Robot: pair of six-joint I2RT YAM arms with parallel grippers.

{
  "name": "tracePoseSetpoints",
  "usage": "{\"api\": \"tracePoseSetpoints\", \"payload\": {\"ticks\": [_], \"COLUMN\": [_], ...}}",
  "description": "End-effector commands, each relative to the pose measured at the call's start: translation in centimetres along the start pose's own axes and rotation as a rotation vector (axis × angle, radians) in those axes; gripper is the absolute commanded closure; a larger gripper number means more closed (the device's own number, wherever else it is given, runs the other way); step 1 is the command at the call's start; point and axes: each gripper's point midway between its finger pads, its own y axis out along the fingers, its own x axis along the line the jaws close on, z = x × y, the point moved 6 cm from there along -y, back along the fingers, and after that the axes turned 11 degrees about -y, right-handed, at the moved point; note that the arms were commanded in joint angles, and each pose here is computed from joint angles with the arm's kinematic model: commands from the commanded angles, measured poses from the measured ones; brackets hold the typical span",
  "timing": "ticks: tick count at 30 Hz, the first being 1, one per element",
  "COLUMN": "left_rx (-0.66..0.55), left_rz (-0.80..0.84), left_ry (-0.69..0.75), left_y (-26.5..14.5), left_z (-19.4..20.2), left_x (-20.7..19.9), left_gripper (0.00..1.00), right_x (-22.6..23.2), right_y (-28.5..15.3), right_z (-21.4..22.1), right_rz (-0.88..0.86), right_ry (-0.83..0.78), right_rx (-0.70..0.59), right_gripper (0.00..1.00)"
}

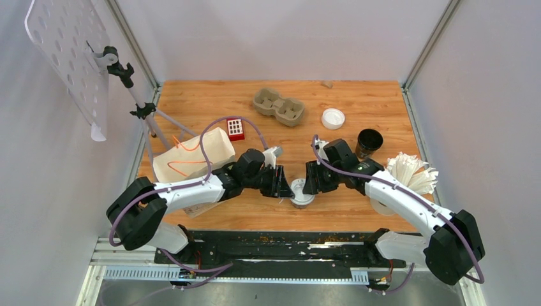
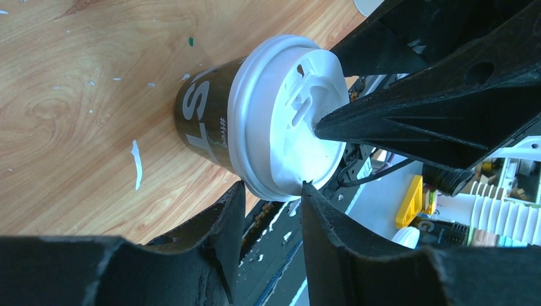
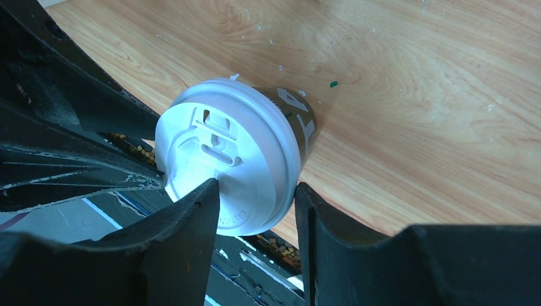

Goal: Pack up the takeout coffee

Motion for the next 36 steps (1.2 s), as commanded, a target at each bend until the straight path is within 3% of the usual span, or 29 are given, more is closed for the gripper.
{"api": "tracePoseSetpoints", "payload": {"ticks": [1, 6, 26, 31, 36], "left_rx": [-0.009, -0.007, 0.107, 0.082, -0.009], "left_rz": [0.006, -0.015, -0.430, -0.304, -0.092], "left_ry": [-0.018, -0.042, -0.059, -0.090, -0.099], "left_y": [0.5, 0.3, 0.4, 0.6, 0.4], "left_z": [0.3, 0.8, 5.8, 5.7, 3.2], "left_x": [0.6, 1.2, 8.7, 6.2, 0.9], "left_gripper": [0.55, 0.57, 0.65, 0.65, 0.55], "right_x": [-0.6, -1.0, -2.6, -2.3, -1.7], "right_y": [0.4, 0.5, 1.8, 1.8, 1.0], "right_z": [0.6, 1.3, 3.6, 2.6, -0.2], "right_rz": [0.026, 0.035, 0.031, -0.015, -0.067], "right_ry": [0.018, 0.032, 0.094, 0.027, -0.084], "right_rx": [-0.002, 0.006, 0.028, -0.004, -0.070], "right_gripper": [0.54, 0.55, 0.58, 0.57, 0.52]}}
